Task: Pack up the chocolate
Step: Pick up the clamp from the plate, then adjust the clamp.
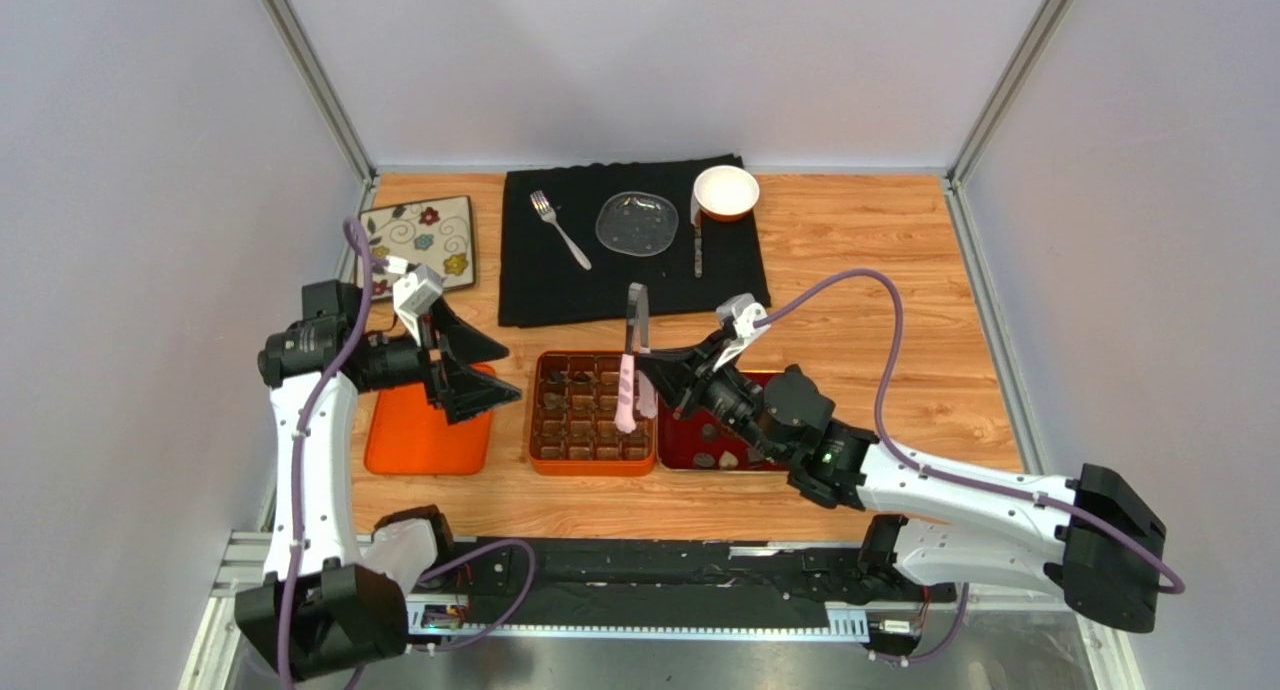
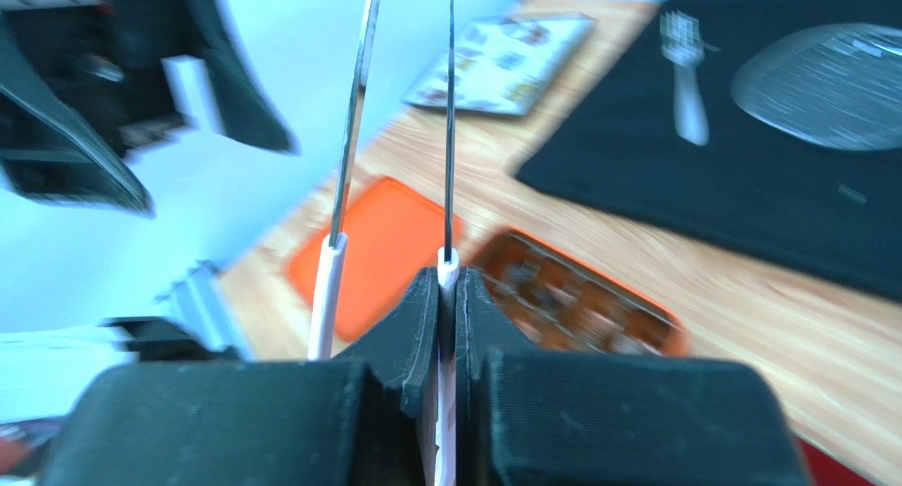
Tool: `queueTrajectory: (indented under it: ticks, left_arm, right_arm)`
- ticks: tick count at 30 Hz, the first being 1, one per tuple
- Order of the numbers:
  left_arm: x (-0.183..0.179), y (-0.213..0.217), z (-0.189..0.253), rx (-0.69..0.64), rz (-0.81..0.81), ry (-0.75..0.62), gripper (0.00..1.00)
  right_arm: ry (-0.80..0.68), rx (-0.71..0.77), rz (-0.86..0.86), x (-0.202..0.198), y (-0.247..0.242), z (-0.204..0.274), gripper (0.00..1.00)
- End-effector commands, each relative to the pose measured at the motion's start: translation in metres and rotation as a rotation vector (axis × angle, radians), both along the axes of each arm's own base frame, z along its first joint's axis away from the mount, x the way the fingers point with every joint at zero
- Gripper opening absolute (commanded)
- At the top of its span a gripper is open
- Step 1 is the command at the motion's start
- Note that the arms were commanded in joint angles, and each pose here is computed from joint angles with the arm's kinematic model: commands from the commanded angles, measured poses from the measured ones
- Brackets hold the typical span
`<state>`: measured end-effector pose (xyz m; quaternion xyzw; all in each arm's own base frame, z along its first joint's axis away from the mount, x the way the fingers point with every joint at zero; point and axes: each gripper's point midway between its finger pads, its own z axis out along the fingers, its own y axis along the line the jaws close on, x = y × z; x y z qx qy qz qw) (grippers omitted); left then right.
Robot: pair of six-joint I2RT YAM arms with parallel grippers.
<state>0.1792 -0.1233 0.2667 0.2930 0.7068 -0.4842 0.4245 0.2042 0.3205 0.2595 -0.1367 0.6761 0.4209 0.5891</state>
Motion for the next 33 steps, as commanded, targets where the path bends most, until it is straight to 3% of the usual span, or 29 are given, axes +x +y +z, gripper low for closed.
queueTrajectory:
  ticks: [1,11,20,23,28,32,33]
  left_arm:
    - [-0.048,-0.028,0.04,-0.179,-0.121,-0.139,0.99]
    - [-0.066,-0.031,0.055,-0.301,-0.247,-0.08,0.98]
    - [-0.076,-0.035,0.061,-0.304,-0.282,-0.045,0.86]
    - [-0.081,-0.036,0.067,-0.298,-0.293,-0.054,0.74]
    - [-0.081,-0.037,0.065,-0.302,-0.295,-0.037,0.66]
    - [-0.082,-0.037,0.065,-0.303,-0.299,-0.031,0.36]
    - [-0.081,-0.037,0.064,-0.305,-0.298,-0.027,0.34]
  right_arm:
    - [-0.175,0.219,0.133,-0.024,0.027,0.072,0.0]
    - [-0.262,0.25,0.243,-0.035,0.08,0.093,0.0]
    - [-0.293,0.301,0.251,-0.029,0.105,0.103,0.0]
    - [-0.296,0.32,0.242,-0.025,0.11,0.1,0.0]
    - [-0.302,0.344,0.245,-0.023,0.118,0.101,0.0]
    - [-0.305,0.364,0.243,-0.021,0.121,0.103,0.0]
    - [-0.309,0.371,0.241,-0.02,0.121,0.104,0.0]
